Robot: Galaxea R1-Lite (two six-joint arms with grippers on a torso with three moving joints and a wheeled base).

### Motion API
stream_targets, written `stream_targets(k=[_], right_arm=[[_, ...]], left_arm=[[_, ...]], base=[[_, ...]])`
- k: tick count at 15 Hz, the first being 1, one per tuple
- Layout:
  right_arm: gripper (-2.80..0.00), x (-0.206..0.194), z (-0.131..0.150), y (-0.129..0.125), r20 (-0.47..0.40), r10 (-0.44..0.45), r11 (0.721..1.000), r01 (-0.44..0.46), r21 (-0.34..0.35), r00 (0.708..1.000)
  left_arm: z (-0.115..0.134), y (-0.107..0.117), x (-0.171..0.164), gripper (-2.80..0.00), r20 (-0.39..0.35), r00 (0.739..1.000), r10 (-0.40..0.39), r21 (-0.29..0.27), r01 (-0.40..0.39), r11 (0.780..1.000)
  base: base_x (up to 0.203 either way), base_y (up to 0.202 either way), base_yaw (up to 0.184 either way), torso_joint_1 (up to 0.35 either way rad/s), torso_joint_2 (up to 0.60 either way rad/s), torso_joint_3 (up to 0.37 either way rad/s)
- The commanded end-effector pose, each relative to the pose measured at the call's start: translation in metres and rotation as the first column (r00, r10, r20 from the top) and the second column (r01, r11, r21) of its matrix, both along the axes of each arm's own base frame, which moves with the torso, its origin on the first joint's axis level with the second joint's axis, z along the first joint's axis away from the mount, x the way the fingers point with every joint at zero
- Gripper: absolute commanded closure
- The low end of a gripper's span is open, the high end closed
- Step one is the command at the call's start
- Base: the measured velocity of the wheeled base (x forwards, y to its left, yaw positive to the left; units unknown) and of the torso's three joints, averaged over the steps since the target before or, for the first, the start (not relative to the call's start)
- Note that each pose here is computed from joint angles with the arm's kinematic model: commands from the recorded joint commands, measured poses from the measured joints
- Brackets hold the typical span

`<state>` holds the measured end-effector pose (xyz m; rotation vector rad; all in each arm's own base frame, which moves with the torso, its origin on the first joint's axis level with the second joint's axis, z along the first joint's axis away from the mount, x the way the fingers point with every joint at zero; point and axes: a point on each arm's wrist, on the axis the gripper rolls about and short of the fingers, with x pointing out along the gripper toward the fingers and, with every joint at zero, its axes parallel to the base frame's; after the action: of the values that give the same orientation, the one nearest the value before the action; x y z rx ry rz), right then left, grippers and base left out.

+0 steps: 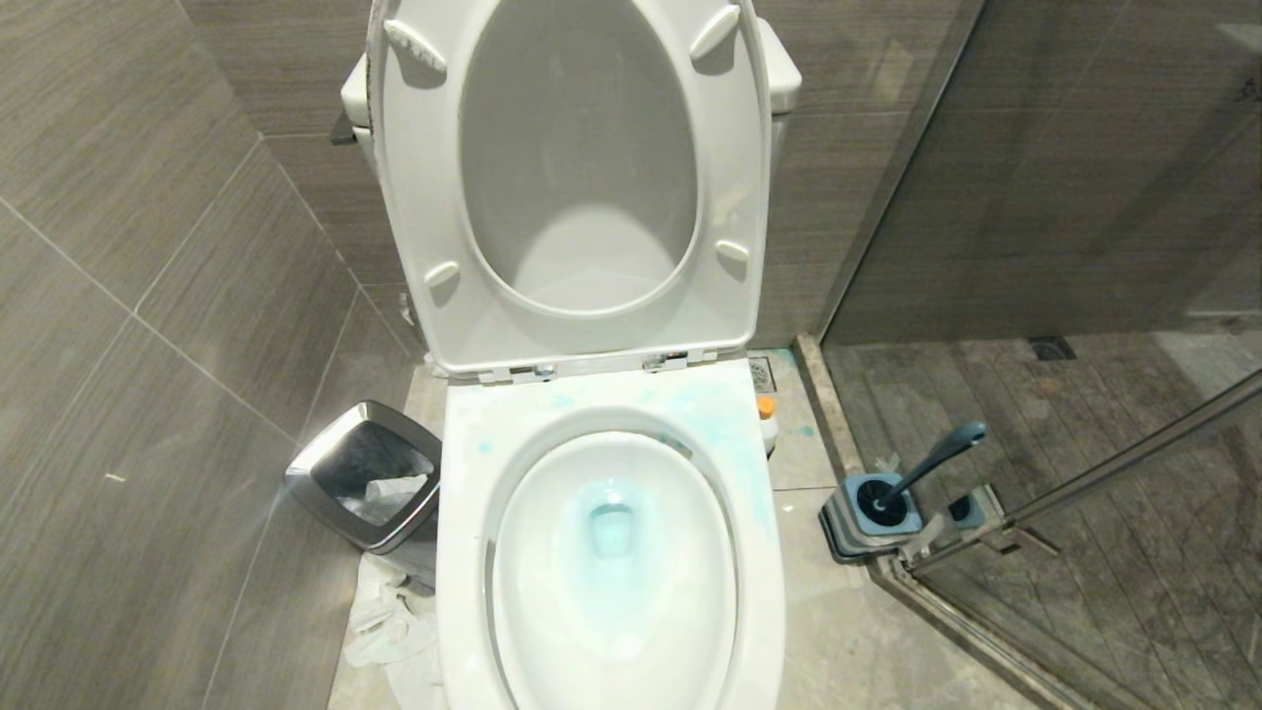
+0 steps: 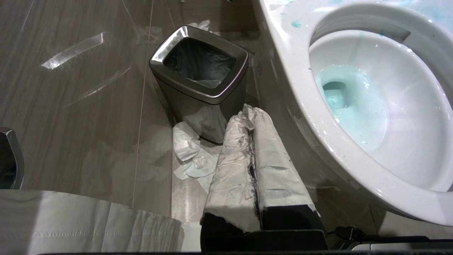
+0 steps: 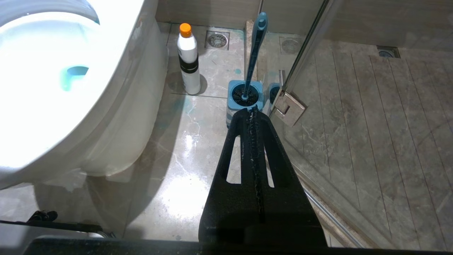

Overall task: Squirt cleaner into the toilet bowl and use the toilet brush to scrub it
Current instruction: Flush the toilet

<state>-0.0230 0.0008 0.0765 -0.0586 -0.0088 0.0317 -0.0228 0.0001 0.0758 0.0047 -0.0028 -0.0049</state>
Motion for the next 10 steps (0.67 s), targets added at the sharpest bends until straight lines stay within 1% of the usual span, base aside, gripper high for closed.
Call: stream_targets(k=[1, 3, 7, 8, 10], right_arm=[[0.0, 0.0, 0.0, 0.0, -0.002, 0.0, 1.0, 0.0, 0.0, 1.0], [0.0, 0.0, 0.0, 0.0, -0.002, -0.001, 1.0, 0.001, -0.001, 1.0], [0.0, 0.0, 0.0, 0.0, -0.002, 0.0, 1.0, 0.0, -0.001, 1.0], [0.0, 0.0, 0.0, 0.0, -0.002, 0.0, 1.0, 0.0, -0.001, 1.0], [0.0, 0.0, 0.0, 0.0, -0.002, 0.0, 1.0, 0.0, -0.001, 1.0]], left_arm=[[0.0, 0.0, 0.0, 0.0, 0.0, 1.0, 0.002, 0.003, -0.002, 1.0], [0.0, 0.0, 0.0, 0.0, 0.0, 1.0, -0.002, 0.017, 0.002, 1.0], [0.0, 0.0, 0.0, 0.0, 0.004, 1.0, -0.004, 0.067, 0.004, 0.998], [0.003, 0.0, 0.0, 0.0, 0.022, 1.0, -0.004, 0.072, 0.003, 0.997], [0.023, 0.0, -0.006, 0.0, 0.11, 0.994, -0.013, 0.088, 0.003, 0.996]], base=[[0.0, 0.0, 0.0, 0.0, 0.0, 0.0], [0.0, 0.0, 0.0, 0.0, 0.0, 0.0], [0.0, 0.0, 0.0, 0.0, 0.0, 0.0], [0.0, 0.0, 0.0, 0.0, 0.0, 0.0], [0.0, 0.0, 0.0, 0.0, 0.0, 0.0]])
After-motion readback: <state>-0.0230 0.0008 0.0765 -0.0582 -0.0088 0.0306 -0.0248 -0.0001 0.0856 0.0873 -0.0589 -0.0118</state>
